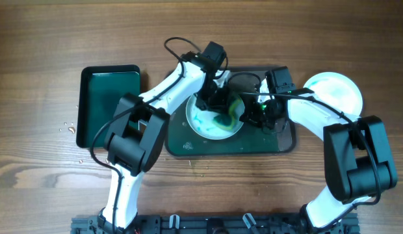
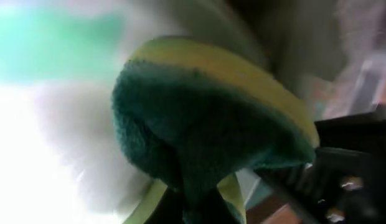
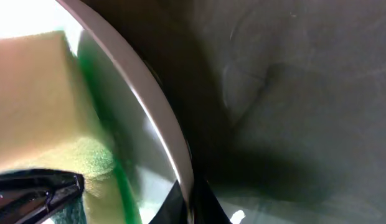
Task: Clean dirty plates on tray and stack at the side
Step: 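Scrub the last plate with the sponge in the left gripper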
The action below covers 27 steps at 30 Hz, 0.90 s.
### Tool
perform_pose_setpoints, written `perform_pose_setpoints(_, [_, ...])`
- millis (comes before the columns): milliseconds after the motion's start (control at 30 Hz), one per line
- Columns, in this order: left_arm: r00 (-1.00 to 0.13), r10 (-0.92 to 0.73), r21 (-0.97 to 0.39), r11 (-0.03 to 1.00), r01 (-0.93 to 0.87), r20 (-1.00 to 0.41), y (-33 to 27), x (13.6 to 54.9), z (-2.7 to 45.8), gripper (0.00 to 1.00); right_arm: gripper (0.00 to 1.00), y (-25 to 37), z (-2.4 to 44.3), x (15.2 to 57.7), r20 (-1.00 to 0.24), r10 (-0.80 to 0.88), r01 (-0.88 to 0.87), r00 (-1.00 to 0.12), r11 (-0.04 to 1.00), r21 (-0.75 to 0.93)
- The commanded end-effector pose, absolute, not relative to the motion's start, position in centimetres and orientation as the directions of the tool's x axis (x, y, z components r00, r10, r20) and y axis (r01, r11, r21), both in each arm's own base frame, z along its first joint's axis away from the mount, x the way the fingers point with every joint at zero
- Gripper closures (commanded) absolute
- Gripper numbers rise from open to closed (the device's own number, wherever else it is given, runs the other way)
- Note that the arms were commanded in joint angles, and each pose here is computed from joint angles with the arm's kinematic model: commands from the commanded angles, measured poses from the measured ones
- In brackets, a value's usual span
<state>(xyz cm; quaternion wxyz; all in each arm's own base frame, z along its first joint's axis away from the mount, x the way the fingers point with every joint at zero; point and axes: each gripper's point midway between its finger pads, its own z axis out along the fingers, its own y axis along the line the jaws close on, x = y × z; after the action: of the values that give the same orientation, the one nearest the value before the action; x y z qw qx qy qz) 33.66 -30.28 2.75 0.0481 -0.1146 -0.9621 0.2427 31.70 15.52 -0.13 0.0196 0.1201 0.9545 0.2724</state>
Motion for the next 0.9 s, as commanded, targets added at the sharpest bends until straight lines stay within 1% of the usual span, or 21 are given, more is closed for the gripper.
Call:
perform_pose_setpoints(0, [-0.984, 0.178, -0.355, 0.919, 0.173, -0.017, -28.8, 35.7, 0.8, 0.96, 0.96, 15.1, -1.9, 30.5, 0.085, 0.257, 0.265, -0.963, 0.828, 0.494])
perform_pose_setpoints(100, [-0.991, 0.077, -0.109, 0.990, 0.089, -0.111, -24.8, 38.2, -0.1, 0.96, 0.96, 15.1, -1.9, 30.5, 0.084, 0.256, 0.263, -0.963, 0.830, 0.492])
perform_pose_setpoints(133, [-0.989, 0.058, -0.044, 0.997, 0.064, -0.137, -23.6, 38.7, -0.1, 0.96, 0.96, 15.0, -1.9, 30.5, 0.083, 0.256, 0.263, -0.963, 0.831, 0.490])
perform_pose_setpoints(167, [-0.984, 0.025, 0.062, 0.998, 0.014, -0.175, -21.6, 39.3, 0.0, 0.96, 0.96, 15.0, -2.0, 30.5, 0.083, 0.257, 0.264, -0.963, 0.832, 0.488])
perform_pose_setpoints(233, [-0.976, -0.011, 0.188, 0.981, -0.052, -0.217, -19.1, 39.7, 0.4, 0.96, 0.96, 15.0, -2.0, 30.5, 0.084, 0.257, 0.264, -0.963, 0.833, 0.486])
perform_pose_setpoints(300, [-0.972, -0.024, 0.287, 0.953, -0.093, -0.236, -17.1, 39.5, 0.9, 0.96, 0.96, 14.8, -2.0, 30.5, 0.082, 0.259, 0.266, -0.962, 0.836, 0.480])
perform_pose_setpoints(367, [-0.976, -0.018, 0.328, 0.940, -0.091, -0.218, -16.3, 38.9, 1.0, 0.96, 0.96, 14.6, -2.1, 30.5, 0.075, 0.262, 0.266, -0.962, 0.841, 0.470])
perform_pose_setpoints(467, [-0.985, -0.029, 0.331, 0.940, -0.085, -0.171, -16.1, 37.8, 0.9, 0.96, 0.96, 14.4, -2.2, 31.0, 0.055, 0.268, 0.262, -0.962, 0.844, 0.468])
perform_pose_setpoints(633, [-0.993, -0.061, 0.240, 0.967, -0.083, -0.098, -17.2, 36.8, 0.2, 0.96, 0.96, 14.6, -1.2, 32.3, 0.012, 0.224, 0.192, -0.975, 0.804, 0.563])
perform_pose_setpoints(733, [-0.998, -0.057, 0.135, 0.989, -0.062, -0.041, -18.5, 36.5, -0.2, 0.96, 0.96, 14.8, -0.7, 32.6, -0.015, 0.170, 0.124, -0.985, 0.771, 0.624])
perform_pose_setpoints(800, [-1.000, 0.001, 0.018, 1.000, 0.002, 0.012, -20.3, 36.1, -0.4, 0.96, 0.96, 15.0, -0.7, 32.6, -0.028, 0.136, 0.085, -0.990, 0.756, 0.649])
perform_pose_setpoints(867, [-0.992, 0.101, -0.152, 0.984, 0.088, 0.075, -22.9, 34.9, -0.1, 0.96, 0.96, 15.0, -1.2, 32.4, -0.014, 0.133, 0.092, -0.991, 0.755, 0.649])
